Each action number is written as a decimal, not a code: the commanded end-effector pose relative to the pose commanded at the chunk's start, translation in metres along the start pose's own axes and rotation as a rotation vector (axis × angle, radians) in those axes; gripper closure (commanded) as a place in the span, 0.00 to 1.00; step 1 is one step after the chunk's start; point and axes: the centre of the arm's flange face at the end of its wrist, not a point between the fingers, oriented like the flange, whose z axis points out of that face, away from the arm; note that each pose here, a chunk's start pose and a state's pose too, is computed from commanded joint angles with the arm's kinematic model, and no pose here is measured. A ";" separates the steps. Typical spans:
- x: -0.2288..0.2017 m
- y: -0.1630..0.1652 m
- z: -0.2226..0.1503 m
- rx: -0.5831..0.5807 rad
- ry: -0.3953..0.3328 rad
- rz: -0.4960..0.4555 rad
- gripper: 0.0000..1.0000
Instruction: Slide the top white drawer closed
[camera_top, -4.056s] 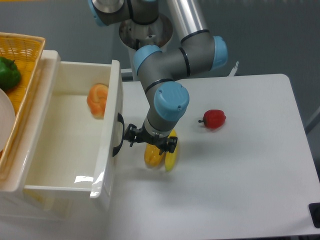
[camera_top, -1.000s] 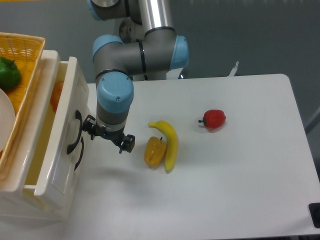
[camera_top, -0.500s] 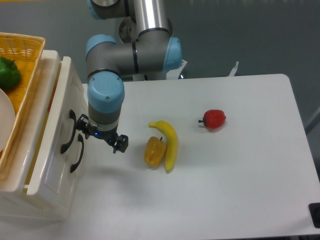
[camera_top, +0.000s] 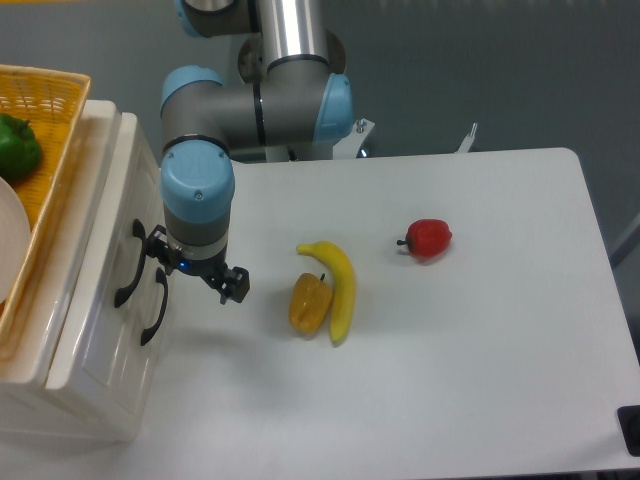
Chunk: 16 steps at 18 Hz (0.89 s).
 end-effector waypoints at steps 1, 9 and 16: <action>0.000 0.000 0.000 -0.001 -0.001 0.000 0.00; -0.006 0.002 -0.003 0.004 -0.004 -0.007 0.00; -0.024 0.008 -0.006 0.007 -0.008 -0.028 0.00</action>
